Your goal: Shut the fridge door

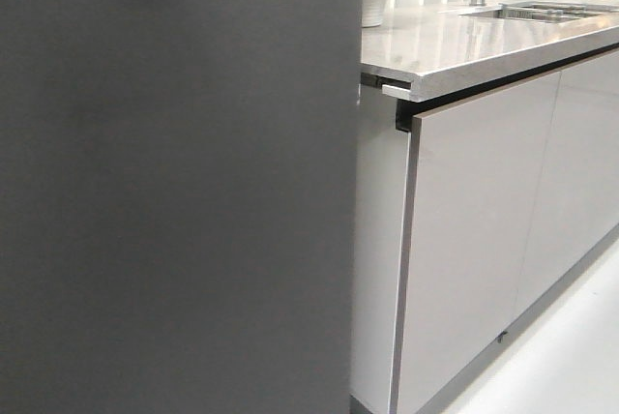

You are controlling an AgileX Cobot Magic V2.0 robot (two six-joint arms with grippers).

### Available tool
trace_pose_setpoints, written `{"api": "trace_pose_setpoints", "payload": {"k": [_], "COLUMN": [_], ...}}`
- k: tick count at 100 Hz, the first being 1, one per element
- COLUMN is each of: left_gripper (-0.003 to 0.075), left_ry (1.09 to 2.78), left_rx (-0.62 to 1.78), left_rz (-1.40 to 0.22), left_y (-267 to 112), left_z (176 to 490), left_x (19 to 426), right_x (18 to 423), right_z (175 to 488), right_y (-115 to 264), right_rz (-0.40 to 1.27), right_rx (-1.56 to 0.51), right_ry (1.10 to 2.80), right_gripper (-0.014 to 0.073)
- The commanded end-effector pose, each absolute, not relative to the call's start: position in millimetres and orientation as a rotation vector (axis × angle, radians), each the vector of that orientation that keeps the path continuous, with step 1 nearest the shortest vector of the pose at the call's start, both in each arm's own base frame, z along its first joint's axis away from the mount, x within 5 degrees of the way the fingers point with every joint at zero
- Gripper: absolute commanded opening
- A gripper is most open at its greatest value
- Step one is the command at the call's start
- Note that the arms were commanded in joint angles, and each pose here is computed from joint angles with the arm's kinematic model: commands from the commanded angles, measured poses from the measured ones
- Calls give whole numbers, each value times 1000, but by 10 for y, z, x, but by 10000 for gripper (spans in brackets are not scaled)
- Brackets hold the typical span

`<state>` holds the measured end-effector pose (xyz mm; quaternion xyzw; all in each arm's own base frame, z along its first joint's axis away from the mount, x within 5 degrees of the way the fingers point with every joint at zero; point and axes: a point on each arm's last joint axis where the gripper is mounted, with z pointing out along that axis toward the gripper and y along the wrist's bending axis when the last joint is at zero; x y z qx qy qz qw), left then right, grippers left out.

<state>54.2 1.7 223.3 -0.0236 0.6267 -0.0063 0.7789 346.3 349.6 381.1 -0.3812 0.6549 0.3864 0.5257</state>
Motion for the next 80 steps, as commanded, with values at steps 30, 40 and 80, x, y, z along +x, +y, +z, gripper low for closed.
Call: {"api": "trace_pose_setpoints", "payload": {"k": [30, 40, 80], "left_gripper": [-20, -20, -20], "left_ry": [1307, 1307, 1307], "left_rx": [-56, -56, -56], "left_rz": [-20, -20, -20], "left_y": [19, 19, 19], "left_z": [2184, 2184, 2184], "left_x": [538, 538, 538], "right_x": [3304, 3233, 2645], "right_z": [4741, 4900, 5566], "right_y": [2846, 2641, 1751], "right_rz": [736, 702, 404], "right_rx": [-789, -781, -725], "right_ry": [1421, 1442, 1492], "right_gripper": [-44, -44, -44]}}
